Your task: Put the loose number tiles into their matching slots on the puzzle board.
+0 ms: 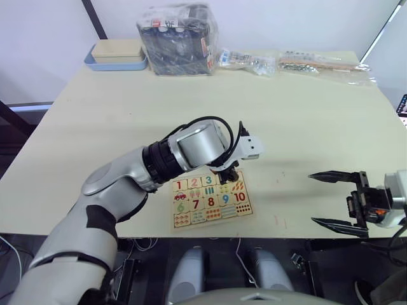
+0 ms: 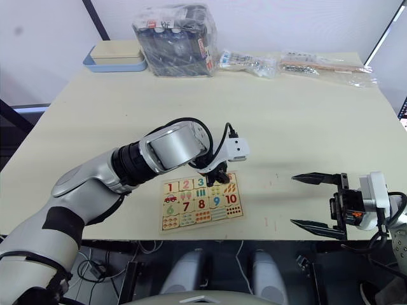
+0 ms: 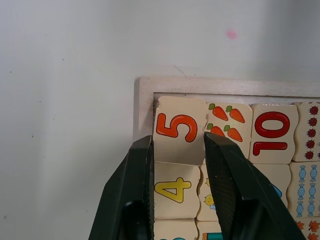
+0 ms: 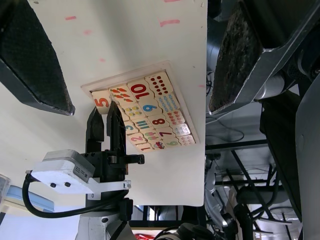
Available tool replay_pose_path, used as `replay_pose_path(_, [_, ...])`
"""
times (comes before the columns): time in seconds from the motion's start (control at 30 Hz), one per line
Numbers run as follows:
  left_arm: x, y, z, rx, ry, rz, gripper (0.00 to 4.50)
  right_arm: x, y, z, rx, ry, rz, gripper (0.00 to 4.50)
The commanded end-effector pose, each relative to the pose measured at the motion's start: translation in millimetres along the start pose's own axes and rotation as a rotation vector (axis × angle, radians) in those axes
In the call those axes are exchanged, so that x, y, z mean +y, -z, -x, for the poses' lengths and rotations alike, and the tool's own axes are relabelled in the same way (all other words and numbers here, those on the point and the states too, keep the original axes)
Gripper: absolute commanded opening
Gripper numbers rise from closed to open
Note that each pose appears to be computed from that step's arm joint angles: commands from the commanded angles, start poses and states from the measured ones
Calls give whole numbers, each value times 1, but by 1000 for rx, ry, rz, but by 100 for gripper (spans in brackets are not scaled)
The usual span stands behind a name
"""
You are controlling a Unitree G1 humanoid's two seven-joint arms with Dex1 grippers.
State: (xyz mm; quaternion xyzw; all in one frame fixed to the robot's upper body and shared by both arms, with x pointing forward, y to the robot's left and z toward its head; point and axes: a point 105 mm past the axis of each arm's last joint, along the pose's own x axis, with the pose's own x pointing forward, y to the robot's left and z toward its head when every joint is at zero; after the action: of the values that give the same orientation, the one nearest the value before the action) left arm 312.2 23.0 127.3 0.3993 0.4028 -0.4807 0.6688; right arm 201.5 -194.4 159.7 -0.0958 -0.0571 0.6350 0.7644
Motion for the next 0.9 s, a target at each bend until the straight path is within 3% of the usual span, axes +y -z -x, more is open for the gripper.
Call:
replay_pose_path(0.03, [-2, -2, 1, -3, -2, -12, 263, 2, -6, -2, -10, -11, 32, 450])
replay_pose_path(0.1, [-2, -2, 1, -5, -3, -11, 365, 2, -6, -2, -10, -11, 31, 450])
replay_pose_path(0.17, [-2, -3, 2, -11, -2, -9, 437, 1, -5, -2, -10, -10, 30, 450])
replay_pose_path(0.43, [8, -12, 31, -146, -3, 20, 437, 1, -5, -3, -11, -10, 31, 450])
replay_pose_path(0.5, [13, -12, 40, -209, -4, 23, 437, 0, -5, -3, -12, -11, 31, 450])
replay_pose_path(0.57, [12, -19, 49, -355, 52, 17, 437, 0, -5, -3, -13, -12, 31, 450])
replay_pose_path(0.8, [16, 5, 61, -450, 163, -10, 437, 0, -4, -4, -14, -14, 30, 450])
replay_pose_path(0.9, [16, 11, 68, -560, 203, -66, 437, 0, -4, -3, -15, -14, 29, 450])
